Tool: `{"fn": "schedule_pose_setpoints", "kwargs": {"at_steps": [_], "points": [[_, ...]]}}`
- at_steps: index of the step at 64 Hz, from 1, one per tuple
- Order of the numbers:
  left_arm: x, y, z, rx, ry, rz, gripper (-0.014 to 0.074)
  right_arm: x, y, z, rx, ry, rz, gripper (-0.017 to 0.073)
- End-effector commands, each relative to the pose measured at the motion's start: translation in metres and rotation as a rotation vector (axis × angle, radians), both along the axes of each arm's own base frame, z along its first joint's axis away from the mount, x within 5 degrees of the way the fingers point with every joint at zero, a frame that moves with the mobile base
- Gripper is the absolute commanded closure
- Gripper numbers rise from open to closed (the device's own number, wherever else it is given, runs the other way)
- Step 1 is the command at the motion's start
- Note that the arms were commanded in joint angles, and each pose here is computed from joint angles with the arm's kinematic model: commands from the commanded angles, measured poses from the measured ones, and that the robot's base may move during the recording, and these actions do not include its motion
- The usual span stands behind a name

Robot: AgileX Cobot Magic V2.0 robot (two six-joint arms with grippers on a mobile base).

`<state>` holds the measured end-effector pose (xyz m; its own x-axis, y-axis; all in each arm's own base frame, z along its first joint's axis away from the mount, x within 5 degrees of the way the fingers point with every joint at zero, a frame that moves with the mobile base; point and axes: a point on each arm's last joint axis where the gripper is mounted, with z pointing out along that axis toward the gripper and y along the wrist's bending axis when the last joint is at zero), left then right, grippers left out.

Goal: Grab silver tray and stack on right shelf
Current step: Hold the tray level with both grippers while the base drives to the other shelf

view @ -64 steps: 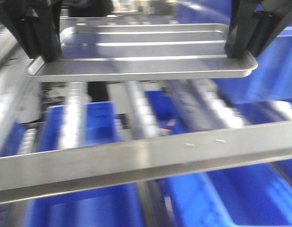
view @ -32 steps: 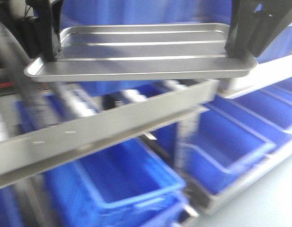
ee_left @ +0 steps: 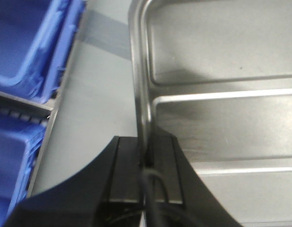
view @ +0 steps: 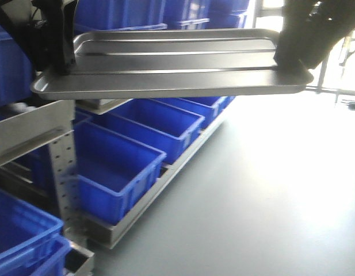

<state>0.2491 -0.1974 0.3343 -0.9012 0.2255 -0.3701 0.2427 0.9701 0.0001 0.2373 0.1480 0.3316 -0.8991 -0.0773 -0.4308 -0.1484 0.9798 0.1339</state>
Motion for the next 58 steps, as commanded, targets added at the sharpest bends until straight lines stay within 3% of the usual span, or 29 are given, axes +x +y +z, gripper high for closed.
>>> {"fn": "schedule_pose_setpoints", "kwargs": {"at_steps": [1, 58], "points": [[-0.0088, -0.0024, 0.022, -0.061, -0.066, -0.058, 0.0687, -0.0021, 0.0006, 0.0226, 0.065, -0.12, 0.034, 0.0503], [-0.0089, -0.0025, 0.022, -0.062, -0.065, -0.058, 0.0687, -0.0022, 0.0005, 0.0225, 0.063, -0.118, 0.034, 0.0503]]}}
